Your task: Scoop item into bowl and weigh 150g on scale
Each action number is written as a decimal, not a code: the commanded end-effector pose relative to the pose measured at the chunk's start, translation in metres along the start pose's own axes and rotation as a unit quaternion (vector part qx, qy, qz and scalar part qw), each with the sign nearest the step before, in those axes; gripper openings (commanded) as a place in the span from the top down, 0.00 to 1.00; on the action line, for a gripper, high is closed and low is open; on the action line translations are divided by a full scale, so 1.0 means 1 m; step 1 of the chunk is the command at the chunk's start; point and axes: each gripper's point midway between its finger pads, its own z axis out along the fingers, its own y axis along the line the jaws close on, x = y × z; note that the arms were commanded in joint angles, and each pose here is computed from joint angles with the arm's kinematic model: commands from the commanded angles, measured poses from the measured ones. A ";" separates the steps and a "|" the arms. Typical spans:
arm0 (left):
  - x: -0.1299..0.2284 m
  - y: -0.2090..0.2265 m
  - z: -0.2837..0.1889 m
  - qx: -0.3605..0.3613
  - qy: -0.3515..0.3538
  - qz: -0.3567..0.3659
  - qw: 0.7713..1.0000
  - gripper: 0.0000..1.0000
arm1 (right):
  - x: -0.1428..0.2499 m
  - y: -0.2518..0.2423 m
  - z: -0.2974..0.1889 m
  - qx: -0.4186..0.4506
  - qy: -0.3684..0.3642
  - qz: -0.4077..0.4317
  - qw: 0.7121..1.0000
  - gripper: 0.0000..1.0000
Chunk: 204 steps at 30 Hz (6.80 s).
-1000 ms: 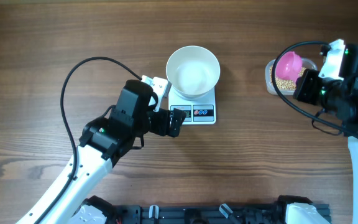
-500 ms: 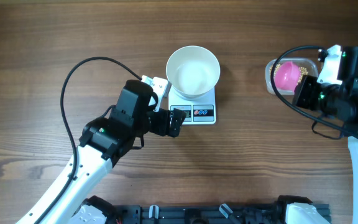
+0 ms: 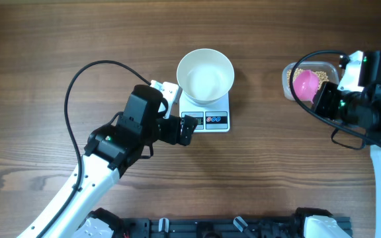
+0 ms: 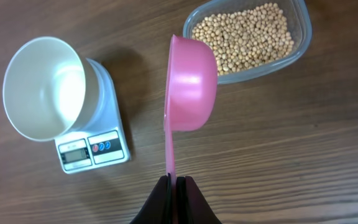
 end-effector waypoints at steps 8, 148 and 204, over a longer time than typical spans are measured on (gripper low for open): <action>0.001 0.000 0.001 -0.002 0.002 0.011 1.000 0.00 | -0.011 0.006 -0.008 -0.015 -0.022 0.074 0.997 0.96; 0.001 0.000 0.001 -0.002 0.002 0.011 1.000 0.00 | -0.030 -0.065 0.142 -0.047 0.083 -0.123 0.988 0.95; 0.001 0.000 0.001 -0.002 0.002 0.011 1.000 0.00 | -0.021 -0.089 0.152 -0.127 0.106 -0.024 0.986 0.96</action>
